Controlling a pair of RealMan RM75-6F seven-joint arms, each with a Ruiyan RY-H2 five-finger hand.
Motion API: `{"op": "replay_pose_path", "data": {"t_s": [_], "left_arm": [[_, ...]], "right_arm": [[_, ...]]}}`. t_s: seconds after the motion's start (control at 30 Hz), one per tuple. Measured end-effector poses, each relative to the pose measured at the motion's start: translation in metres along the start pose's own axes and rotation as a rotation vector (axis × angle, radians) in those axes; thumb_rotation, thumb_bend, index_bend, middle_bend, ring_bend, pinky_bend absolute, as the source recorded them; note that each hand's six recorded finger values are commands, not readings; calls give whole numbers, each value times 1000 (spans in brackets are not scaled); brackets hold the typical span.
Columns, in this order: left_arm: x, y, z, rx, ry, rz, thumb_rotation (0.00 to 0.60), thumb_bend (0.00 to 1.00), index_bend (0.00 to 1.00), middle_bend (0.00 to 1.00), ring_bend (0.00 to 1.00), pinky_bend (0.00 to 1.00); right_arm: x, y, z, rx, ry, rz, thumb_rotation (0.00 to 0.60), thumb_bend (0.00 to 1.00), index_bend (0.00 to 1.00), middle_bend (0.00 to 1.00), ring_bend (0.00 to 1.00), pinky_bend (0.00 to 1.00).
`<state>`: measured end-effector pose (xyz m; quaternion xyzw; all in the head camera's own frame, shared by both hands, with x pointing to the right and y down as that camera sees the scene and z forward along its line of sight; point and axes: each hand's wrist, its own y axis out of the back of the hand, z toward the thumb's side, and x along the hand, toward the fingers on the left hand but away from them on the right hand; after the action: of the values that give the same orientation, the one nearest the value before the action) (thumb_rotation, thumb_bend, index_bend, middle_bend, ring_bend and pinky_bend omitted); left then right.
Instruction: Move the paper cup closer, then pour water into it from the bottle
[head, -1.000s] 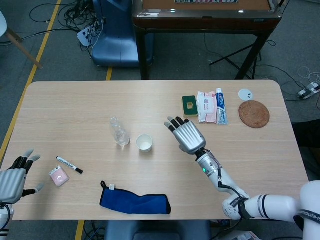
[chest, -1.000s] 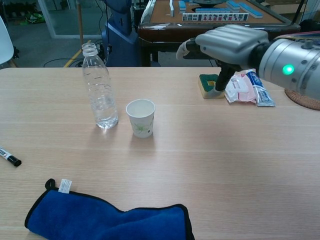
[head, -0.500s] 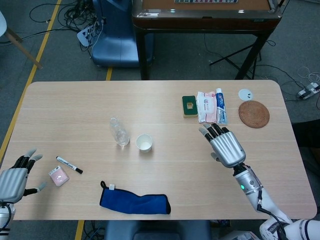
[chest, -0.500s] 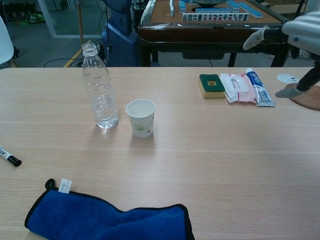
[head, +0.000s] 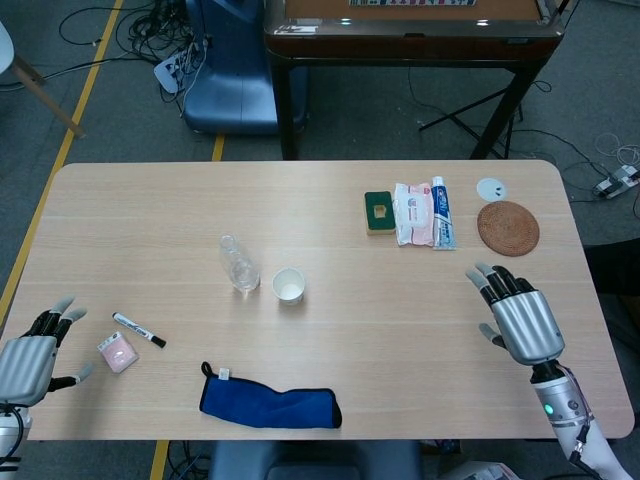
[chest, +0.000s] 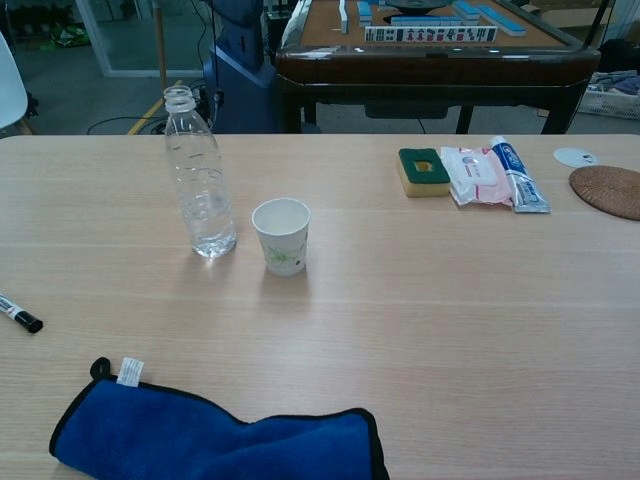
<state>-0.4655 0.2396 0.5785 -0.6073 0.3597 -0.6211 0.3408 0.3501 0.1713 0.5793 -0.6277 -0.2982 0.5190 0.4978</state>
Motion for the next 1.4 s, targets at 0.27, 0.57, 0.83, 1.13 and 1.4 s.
{"op": "replay_pose_path", "data": {"t_s": [0.27,0.57,0.83,1.13,1.4], "left_arm": [[6,4,6,-13,-17,3,600,135,215,96,146,476],[31,11,22,-86,-45,13,600,135,215,96,173,475],[55,18,42,-201,-75,38,600,135,152,96,172,471],[81,18,67,-355,-108,28,600,121,72,95,170,407],[106,8,90,-435,-130,11,600,106,67,95,161,378]], "right_arm": [[24,-8,-32,-73,-82,-13,600,44,200,191,188,460],[45,-11,-50,-108,-122,-43,600,44,199,191,188,460],[52,-7,-51,-123,-124,-59,600,44,200,192,188,460],[53,-6,-50,-124,-118,-60,600,43,200,192,188,460],[54,-4,-51,-129,-115,-64,600,44,200,191,188,460]]}}
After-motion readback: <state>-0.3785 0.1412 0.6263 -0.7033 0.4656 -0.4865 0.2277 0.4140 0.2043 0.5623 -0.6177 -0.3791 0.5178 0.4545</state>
